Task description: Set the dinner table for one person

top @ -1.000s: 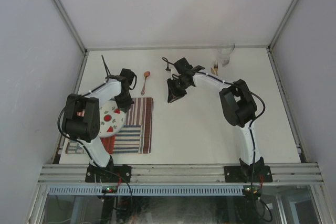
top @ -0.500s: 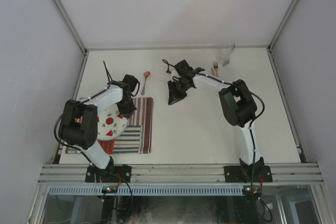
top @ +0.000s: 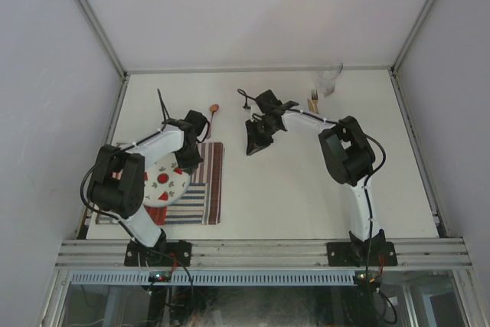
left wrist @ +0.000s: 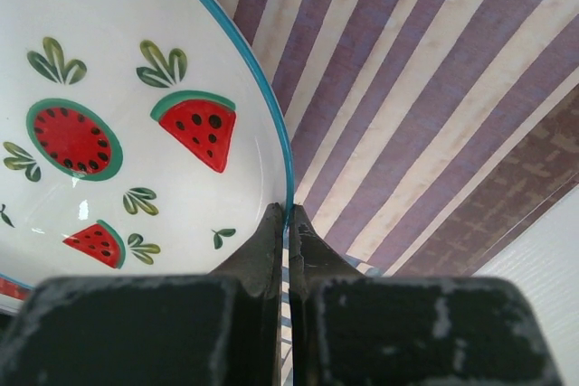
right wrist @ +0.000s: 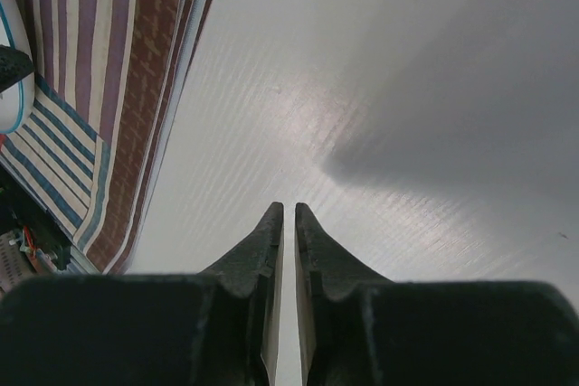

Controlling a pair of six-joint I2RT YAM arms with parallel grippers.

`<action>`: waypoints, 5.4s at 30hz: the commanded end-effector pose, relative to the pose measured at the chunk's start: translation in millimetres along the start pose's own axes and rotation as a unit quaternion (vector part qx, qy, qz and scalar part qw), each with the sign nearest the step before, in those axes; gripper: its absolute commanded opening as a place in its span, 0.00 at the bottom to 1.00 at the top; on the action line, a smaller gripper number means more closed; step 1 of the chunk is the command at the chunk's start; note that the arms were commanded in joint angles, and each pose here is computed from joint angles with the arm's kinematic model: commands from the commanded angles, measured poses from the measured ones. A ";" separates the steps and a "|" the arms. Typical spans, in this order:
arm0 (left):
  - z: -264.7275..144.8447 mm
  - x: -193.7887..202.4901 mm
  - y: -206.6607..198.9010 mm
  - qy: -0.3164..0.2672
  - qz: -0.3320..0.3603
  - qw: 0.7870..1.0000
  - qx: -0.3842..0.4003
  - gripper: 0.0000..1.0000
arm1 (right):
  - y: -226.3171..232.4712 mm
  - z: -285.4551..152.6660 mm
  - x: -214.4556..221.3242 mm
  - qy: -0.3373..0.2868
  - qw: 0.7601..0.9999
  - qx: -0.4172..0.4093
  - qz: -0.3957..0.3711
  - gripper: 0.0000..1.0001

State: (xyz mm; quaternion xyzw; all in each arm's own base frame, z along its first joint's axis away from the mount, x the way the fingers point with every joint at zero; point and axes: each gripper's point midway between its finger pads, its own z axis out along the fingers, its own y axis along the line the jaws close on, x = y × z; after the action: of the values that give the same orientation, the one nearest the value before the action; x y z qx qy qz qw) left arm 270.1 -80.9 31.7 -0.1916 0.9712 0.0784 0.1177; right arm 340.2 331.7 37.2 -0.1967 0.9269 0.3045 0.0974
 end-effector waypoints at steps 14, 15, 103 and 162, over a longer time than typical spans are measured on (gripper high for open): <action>-17.4 -10.5 -18.2 -0.026 -0.008 0.999 0.021 0.68 | 29.2 -38.8 -31.6 -0.074 0.997 -0.015 -0.031 0.47; -20.6 -11.9 -18.0 -0.031 -0.010 0.999 0.025 0.72 | 32.5 -46.2 -37.8 -0.085 0.996 -0.015 -0.037 0.53; -116.8 -28.7 36.3 -0.249 -0.024 0.961 0.117 0.75 | -240.9 -220.5 -238.5 -0.349 0.910 0.220 0.036 0.87; -86.5 -14.9 24.3 -0.216 -0.034 0.967 0.127 0.44 | -172.9 -135.0 -212.2 -0.262 0.958 0.113 0.018 0.00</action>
State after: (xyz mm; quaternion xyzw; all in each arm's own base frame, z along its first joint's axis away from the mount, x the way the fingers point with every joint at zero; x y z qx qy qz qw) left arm 251.1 -66.2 122.0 -0.1804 0.9217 0.0012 0.3434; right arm 605.1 168.7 97.6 -0.0803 0.9093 0.2070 0.3521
